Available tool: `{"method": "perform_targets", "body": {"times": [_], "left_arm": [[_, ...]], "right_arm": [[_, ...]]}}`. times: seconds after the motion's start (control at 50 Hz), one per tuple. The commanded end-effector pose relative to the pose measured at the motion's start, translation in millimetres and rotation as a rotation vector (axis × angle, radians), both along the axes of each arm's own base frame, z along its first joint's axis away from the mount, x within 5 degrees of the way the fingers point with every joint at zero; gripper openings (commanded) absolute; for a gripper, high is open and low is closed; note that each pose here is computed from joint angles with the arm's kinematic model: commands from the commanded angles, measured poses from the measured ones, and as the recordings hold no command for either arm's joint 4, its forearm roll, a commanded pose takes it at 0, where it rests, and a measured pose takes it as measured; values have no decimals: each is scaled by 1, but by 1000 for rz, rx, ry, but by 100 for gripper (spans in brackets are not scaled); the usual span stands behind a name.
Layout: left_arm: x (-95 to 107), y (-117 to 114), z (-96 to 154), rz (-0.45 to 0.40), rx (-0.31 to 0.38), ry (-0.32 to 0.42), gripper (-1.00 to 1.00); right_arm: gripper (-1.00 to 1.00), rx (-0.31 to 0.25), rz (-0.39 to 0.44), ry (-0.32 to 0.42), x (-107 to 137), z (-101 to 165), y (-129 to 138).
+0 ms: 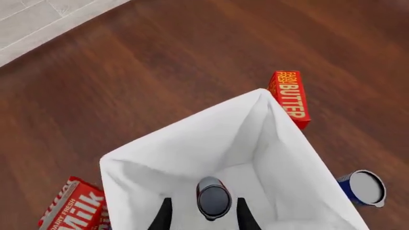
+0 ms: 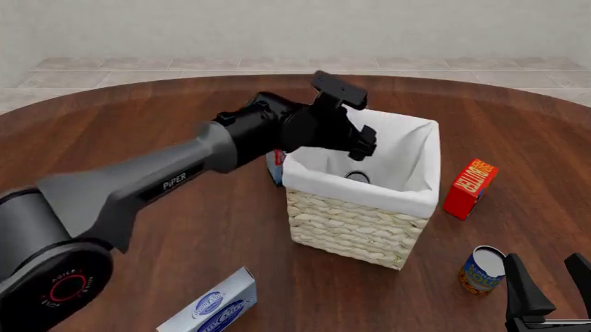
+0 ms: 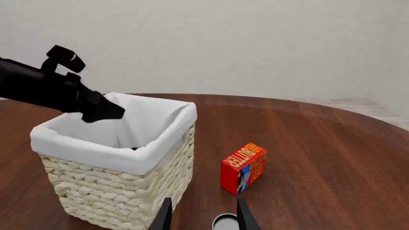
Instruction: Pick up the tomato sauce, and put it in the basket.
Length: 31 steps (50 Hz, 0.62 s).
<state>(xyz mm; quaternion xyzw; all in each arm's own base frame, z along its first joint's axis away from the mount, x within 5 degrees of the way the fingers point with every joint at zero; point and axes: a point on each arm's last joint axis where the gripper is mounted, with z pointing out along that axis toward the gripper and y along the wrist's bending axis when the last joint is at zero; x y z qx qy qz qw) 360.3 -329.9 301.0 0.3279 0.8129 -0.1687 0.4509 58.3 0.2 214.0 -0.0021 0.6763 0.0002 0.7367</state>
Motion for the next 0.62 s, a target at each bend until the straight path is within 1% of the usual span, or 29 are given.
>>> {"method": "perform_targets", "body": {"times": [0.02, 0.06, 0.12, 0.16, 0.22, 0.34, 0.44, 0.48, 0.5, 0.52, 0.62], "left_arm": [[-22, 21, 32, 5, -33, -32, 100], [-23, 22, 34, 3, -34, -35, 100], [-33, 31, 43, 4, -44, -44, 100], [-43, 37, 51, 6, -64, -45, 100], [-48, 43, 50, 8, -65, -47, 100], [-69, 61, 59, 10, -95, -64, 100], [-82, 74, 64, 24, -129, -68, 100], [-87, 83, 68, 28, -141, -93, 100], [-92, 83, 69, 28, -151, -77, 100], [-99, 88, 74, 30, -170, -87, 100], [-108, 99, 74, 36, -181, -92, 100]], "right_arm": [[100, 0, 0, 0, 0, 0, 0], [100, 0, 0, 0, 0, 0, 0], [100, 0, 0, 0, 0, 0, 0], [100, 0, 0, 0, 0, 0, 0], [100, 0, 0, 0, 0, 0, 0], [100, 0, 0, 0, 0, 0, 0], [100, 0, 0, 0, 0, 0, 0], [100, 0, 0, 0, 0, 0, 0], [100, 0, 0, 0, 0, 0, 0], [100, 0, 0, 0, 0, 0, 0], [100, 0, 0, 0, 0, 0, 0]]}}
